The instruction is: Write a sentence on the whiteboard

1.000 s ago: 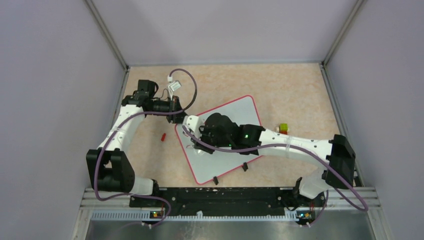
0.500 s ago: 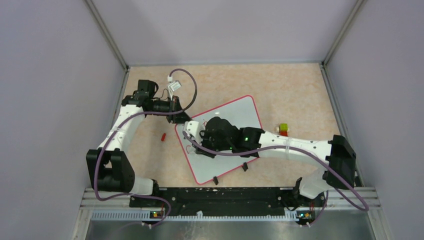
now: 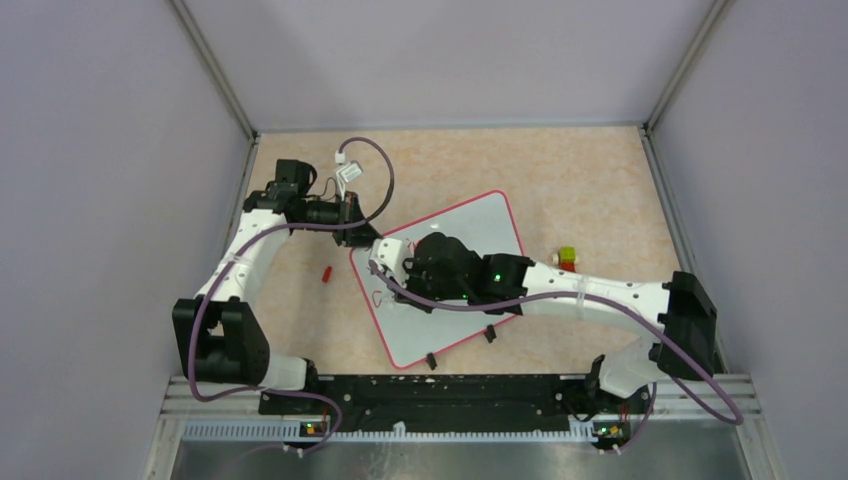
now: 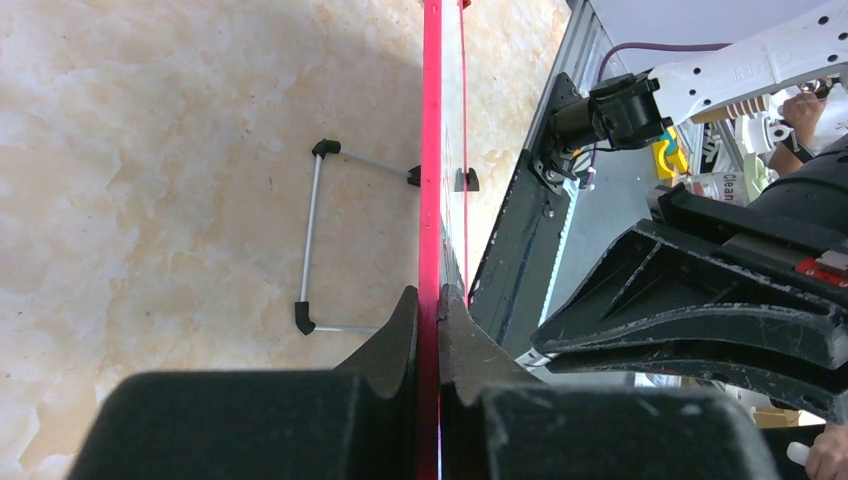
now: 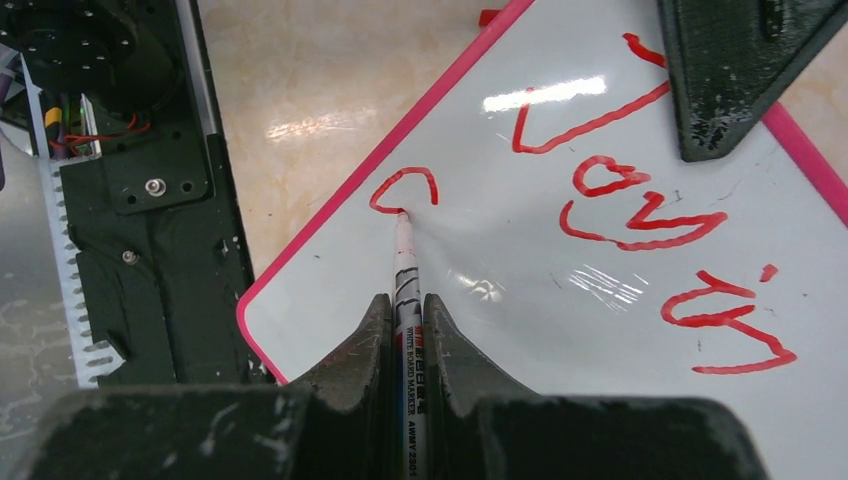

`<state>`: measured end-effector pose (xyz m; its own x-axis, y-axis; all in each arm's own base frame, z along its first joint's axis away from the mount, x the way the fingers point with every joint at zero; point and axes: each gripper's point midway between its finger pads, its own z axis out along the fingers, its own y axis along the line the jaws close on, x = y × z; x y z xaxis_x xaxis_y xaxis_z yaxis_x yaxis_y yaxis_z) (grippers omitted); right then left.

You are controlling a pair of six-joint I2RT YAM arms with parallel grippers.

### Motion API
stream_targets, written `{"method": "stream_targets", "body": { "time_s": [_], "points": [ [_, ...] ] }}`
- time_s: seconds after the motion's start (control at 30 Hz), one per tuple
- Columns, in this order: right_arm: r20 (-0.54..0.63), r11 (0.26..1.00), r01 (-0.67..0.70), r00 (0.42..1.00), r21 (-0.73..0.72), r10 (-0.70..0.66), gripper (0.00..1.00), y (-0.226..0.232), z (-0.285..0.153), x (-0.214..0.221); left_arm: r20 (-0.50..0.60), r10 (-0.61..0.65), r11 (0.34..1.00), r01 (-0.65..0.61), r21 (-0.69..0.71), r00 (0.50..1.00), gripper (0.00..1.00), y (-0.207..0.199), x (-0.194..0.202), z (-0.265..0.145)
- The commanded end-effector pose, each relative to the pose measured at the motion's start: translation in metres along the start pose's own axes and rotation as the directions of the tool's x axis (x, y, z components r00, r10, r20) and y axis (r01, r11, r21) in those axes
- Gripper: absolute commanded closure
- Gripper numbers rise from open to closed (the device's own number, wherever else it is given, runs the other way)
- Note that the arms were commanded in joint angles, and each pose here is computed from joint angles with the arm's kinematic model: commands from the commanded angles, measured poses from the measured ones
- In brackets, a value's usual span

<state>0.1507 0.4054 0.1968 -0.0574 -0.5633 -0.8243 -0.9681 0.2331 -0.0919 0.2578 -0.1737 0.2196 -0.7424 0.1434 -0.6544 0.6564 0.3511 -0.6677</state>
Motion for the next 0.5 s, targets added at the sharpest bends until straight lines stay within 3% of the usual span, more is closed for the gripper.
{"method": "stream_targets", "body": {
  "time_s": [0.0, 0.47],
  "points": [
    [0.069, 0.993, -0.022, 0.998, 0.117, 0.014, 1.0, -0.0313, -0.0179, -0.0269, -0.016, 0.025, 0.994, -0.027, -0.103, 1.0, 1.0, 0.0178, 0.0003, -0.0035],
    [0.075, 0.996, -0.024, 0.997, 0.086, 0.018, 1.0, -0.0276, -0.0145, -0.0322, -0.016, 0.024, 0.994, -0.026, -0.102, 1.0, 1.0, 0.017, 0.0003, -0.0037]
  ]
}}
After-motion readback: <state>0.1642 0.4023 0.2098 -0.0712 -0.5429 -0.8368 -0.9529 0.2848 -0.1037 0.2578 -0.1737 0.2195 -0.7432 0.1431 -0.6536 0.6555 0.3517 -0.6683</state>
